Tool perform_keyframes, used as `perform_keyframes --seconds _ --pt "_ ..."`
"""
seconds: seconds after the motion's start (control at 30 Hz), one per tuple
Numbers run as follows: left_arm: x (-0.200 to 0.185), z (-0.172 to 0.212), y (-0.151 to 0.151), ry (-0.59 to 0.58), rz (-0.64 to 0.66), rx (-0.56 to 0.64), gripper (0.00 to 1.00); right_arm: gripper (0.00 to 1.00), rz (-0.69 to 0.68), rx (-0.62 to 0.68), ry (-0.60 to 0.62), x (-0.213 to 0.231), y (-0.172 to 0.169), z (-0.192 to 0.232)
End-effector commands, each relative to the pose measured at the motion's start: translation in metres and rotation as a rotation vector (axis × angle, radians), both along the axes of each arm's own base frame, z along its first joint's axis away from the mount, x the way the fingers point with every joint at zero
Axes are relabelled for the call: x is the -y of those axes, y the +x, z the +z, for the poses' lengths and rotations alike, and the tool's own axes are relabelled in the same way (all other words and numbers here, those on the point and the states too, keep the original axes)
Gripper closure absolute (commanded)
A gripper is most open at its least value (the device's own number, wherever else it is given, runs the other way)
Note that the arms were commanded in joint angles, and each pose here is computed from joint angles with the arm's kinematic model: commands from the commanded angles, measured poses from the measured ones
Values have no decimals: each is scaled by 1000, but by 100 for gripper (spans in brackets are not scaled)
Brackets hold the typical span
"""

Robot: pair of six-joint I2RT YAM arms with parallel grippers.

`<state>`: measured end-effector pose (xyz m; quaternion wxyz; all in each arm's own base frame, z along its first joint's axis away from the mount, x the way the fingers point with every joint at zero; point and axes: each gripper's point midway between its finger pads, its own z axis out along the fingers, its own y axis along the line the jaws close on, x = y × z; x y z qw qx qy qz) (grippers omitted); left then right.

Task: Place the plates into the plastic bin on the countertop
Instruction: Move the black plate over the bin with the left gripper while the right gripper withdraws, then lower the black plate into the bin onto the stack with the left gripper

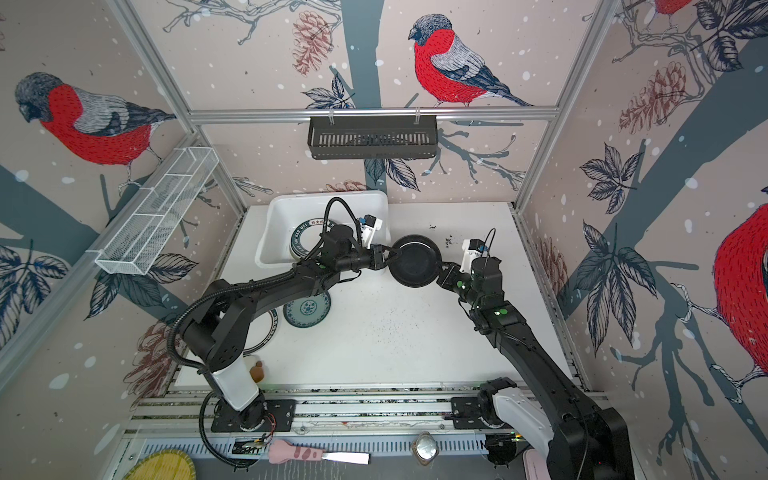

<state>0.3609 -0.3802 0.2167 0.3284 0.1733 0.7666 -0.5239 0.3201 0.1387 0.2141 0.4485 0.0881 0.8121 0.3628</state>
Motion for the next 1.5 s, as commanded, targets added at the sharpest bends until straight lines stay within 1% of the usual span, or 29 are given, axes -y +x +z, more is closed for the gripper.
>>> perform_keyframes --seconds 0.0,0.03,0.07,0.1,0.13,0.17,0.2,0.23,0.27,0.3,0.37,0.53,0.63,0.7,0.8,0.9,1.03,1.1,1.17,1.23,1.33,1.47 --pt "3 10 -1 -28 -13 32 85 90 13 72 27 -5 5 21" --pt "3 11 -1 -30 -13 33 89 86 16 74 28 -6 5 22" --pt "3 11 -1 -29 -13 34 98 83 17 74 28 -7 5 22" --pt "3 11 -1 -29 -13 33 100 78 19 75 27 -7 5 22" --pt "3 12 0 -28 -13 33 100 69 22 77 27 -8 5 22" --pt "3 12 0 -26 -12 32 100 56 24 79 26 -8 4 23" --pt "3 12 0 -23 -10 32 100 40 27 82 24 -9 4 24" --pt "3 11 1 -19 -10 31 100 20 29 86 20 -9 4 24" --pt "3 10 2 -14 -7 32 100 10 31 91 17 -9 3 25" --pt "2 9 2 -7 -6 31 100 5 32 97 14 -9 2 27" --pt "1 10 4 2 -3 31 100 0 31 104 6 -9 1 28" --pt "-12 19 15 7 35 45 100 1 12 113 -22 -3 -1 27" --pt "-33 30 30 -17 76 37 100 1 -8 132 -42 1 1 30" --pt "-51 36 43 -27 114 34 100 1 -29 148 -59 4 5 32" --pt "-88 45 67 -16 203 38 100 1 -50 174 -77 8 15 38" --pt "-135 49 92 10 320 36 100 1 -43 170 -94 5 32 46" --pt "-203 37 118 64 491 0 100 1 -5 157 -115 -7 52 51" --pt "-241 25 128 129 608 -14 100 1 6 147 -129 -11 62 52" --pt "-270 16 135 189 701 -24 100 1 10 137 -144 -13 70 52" --pt "-291 5 142 231 756 -46 100 1 15 115 -146 -15 78 45" --pt "-305 -12 150 229 769 -97 100 1 28 99 -141 -19 85 39" --pt "-306 -31 160 229 756 -138 100 1 45 83 -146 -23 89 34"
